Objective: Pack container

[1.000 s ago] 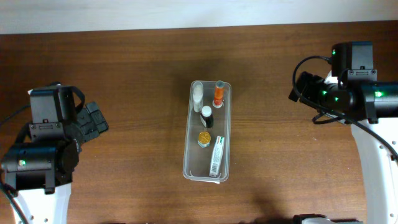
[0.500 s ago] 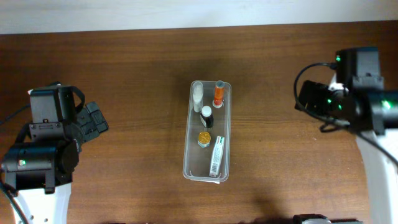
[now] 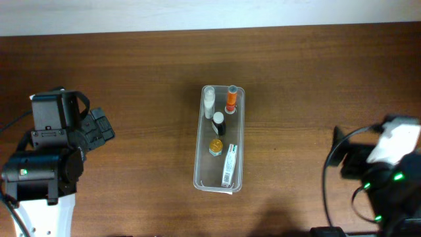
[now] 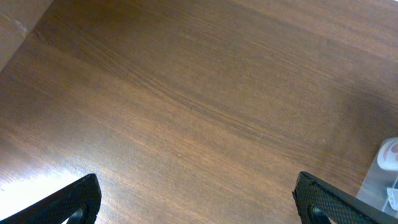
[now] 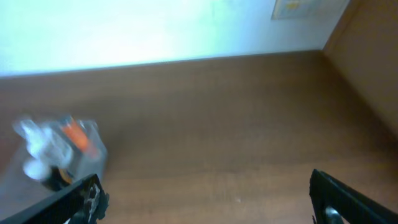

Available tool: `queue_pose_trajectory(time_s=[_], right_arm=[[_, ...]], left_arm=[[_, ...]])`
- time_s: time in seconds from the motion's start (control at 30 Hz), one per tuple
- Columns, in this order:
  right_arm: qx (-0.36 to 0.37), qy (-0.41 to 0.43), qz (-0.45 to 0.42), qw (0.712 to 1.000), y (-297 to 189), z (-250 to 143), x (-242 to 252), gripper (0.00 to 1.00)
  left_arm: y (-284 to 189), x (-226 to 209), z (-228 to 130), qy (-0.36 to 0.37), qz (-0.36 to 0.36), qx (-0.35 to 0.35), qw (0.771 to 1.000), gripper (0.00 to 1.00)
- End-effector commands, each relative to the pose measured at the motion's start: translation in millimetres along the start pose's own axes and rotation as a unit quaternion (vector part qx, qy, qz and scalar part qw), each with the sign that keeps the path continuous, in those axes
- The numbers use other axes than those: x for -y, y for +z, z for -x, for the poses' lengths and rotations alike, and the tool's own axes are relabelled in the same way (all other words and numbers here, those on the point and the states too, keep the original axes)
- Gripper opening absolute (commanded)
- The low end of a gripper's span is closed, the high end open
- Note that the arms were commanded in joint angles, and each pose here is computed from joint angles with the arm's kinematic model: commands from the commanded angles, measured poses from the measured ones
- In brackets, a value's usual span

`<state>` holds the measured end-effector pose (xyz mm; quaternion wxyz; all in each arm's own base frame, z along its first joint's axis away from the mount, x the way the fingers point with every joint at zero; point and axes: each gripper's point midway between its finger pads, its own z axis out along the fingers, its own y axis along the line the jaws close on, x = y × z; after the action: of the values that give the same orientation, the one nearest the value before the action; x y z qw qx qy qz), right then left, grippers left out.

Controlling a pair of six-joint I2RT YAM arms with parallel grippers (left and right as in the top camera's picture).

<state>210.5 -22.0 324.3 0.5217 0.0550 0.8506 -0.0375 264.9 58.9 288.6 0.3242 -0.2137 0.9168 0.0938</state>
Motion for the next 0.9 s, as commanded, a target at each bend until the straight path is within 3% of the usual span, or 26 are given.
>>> queue_pose_trajectory(time_s=[0.0, 0.23, 0.43, 0.87], right_arm=[[-0.018, -0.021, 0.009, 1.000, 12, -47, -2, 0.98], [-0.034, -0.021, 0.030, 0.999, 42, -132, -9, 0.98], [-0.057, -0.005, 0.029, 0.998, 60, -181, -9, 0.98], [-0.064, 0.001, 0.019, 0.998, 77, -218, -5, 0.98]], left_arm=[[-2, -4, 3, 0.006, 0.008, 0.006, 1.000, 0.99], [-2, -4, 3, 0.006, 0.008, 0.006, 1.000, 0.99], [-2, -4, 3, 0.006, 0.007, 0.006, 1.000, 0.99], [-2, -4, 3, 0.006, 0.008, 0.006, 1.000, 0.99]])
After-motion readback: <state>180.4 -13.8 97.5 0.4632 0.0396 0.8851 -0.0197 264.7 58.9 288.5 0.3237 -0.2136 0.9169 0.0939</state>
